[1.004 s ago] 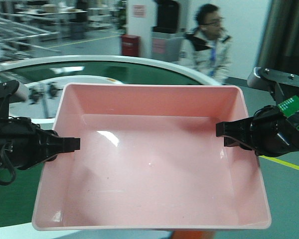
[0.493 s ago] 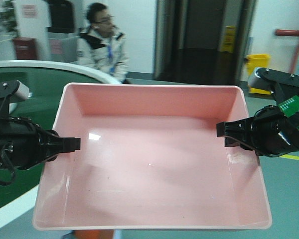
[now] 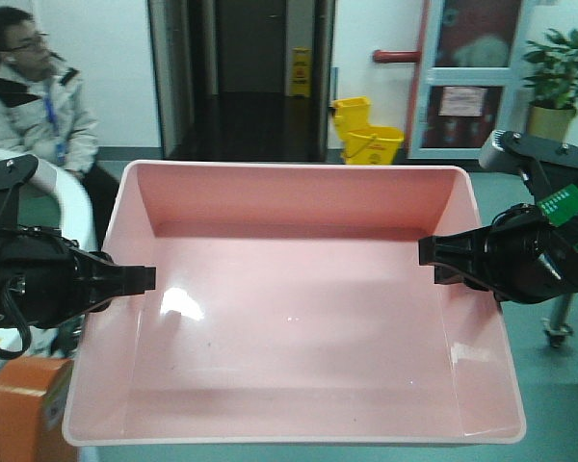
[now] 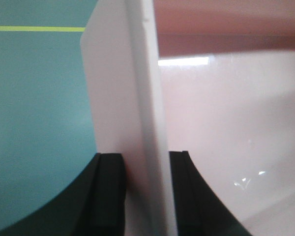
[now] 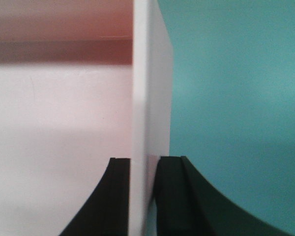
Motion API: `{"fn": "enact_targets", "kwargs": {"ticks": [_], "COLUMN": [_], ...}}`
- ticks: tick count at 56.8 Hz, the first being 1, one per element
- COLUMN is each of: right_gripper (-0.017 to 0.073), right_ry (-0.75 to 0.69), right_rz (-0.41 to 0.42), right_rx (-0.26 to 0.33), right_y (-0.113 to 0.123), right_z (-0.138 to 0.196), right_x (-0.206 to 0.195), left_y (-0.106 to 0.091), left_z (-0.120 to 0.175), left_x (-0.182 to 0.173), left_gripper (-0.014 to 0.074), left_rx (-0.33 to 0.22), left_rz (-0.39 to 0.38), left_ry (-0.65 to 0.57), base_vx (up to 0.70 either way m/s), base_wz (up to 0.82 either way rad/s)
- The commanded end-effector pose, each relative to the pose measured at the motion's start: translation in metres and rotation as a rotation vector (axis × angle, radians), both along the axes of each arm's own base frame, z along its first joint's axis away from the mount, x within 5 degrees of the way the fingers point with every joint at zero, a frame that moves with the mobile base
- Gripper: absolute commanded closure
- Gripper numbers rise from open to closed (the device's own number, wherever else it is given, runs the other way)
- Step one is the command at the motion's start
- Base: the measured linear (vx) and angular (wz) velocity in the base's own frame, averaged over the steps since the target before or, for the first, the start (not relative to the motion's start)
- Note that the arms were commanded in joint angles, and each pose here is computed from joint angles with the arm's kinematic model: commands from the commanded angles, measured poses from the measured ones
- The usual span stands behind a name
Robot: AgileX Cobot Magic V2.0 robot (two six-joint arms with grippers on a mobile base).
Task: Grab pink bin and stack on right shelf
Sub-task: 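Hold the pink bin with both grippers while the base drives away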
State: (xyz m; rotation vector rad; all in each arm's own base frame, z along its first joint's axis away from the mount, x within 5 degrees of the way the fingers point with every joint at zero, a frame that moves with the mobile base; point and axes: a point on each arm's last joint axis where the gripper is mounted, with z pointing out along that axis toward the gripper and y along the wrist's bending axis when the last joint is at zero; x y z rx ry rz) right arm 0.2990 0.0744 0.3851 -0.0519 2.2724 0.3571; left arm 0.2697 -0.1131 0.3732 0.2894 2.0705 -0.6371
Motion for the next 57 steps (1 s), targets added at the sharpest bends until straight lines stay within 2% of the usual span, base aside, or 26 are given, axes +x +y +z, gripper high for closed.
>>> {"fn": "enact_targets", "kwargs": {"ticks": [1,28,57], "right_gripper": [0.0568,0.0568,0.0568], "right_ry": [-0.143,-0.143,-0.143], "right_rz": [-0.003,-0.003,-0.003], "right_rx": [0.099,0.099,0.099], "right_y": [0.0037,0.0037,0.0037], "right_z": [0.0296,0.0296,0.0296], "right_x": [-0.0055,-0.0055,-0.0055], "left_y": [-0.0060,-0.0060,-0.0060], "left_z": [0.0271,0.0271,0.0271], "left_x": [-0.0124,-0.0124,-0.0124], "left_gripper": [0.0595,0.0595,0.0595], "left_rx": [-0.118,-0.118,-0.118], "left_rz": [-0.020,-0.020,-0.020], "left_ry": [-0.047,-0.047,-0.047], "base_vx": [0.16,0.23,0.36], "base_wz": [-0.44,-0.31,-0.22]}}
